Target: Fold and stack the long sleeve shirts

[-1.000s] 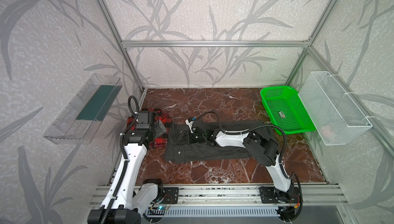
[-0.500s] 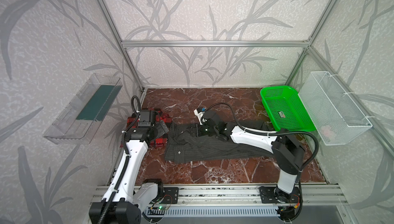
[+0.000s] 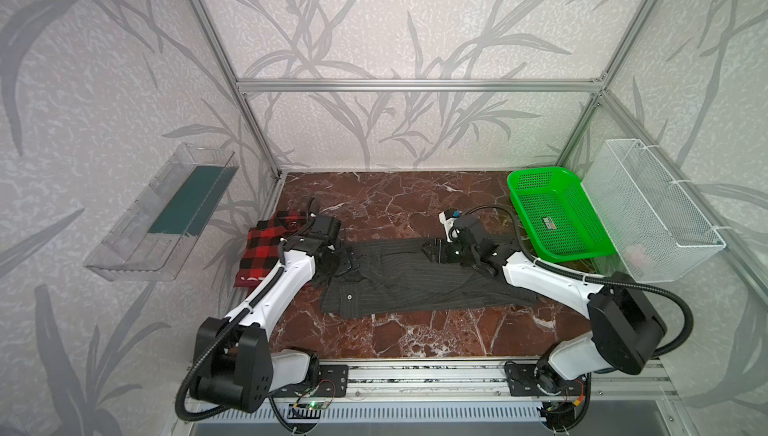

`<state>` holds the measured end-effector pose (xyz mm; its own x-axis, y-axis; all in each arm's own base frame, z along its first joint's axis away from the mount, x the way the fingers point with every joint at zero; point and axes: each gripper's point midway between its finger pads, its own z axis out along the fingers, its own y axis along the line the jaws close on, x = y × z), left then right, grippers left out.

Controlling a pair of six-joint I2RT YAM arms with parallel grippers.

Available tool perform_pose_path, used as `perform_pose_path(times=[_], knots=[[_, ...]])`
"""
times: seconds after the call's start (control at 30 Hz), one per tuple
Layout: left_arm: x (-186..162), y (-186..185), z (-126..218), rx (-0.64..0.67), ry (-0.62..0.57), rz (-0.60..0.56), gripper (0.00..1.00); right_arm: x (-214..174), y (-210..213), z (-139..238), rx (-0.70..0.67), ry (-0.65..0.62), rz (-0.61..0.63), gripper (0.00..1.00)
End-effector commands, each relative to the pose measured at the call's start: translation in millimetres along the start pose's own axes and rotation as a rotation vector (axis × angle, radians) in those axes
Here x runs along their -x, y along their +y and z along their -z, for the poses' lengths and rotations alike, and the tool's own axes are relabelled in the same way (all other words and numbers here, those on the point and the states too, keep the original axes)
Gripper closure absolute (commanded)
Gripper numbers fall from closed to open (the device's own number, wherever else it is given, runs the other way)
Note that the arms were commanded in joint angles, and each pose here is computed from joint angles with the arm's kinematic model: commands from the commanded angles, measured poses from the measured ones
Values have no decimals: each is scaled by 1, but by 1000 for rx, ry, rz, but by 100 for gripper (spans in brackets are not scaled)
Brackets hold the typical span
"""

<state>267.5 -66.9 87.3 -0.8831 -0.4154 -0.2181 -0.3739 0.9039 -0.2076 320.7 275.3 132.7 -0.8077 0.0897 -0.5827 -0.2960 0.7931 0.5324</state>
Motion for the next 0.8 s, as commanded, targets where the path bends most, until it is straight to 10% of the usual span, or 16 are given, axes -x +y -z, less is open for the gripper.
perform_pose_path(times=[0.0, 0.37, 0.77], knots=[[1, -21, -10, -19, -5, -12, 7, 2, -16, 16, -30, -21, 19, 38], [4, -27, -41, 77, -2, -64, 17, -1, -37, 38, -43, -55, 15, 38], [17, -34, -50, 92, -19, -83, 58, 0, -36, 42, -42, -62, 38, 38]])
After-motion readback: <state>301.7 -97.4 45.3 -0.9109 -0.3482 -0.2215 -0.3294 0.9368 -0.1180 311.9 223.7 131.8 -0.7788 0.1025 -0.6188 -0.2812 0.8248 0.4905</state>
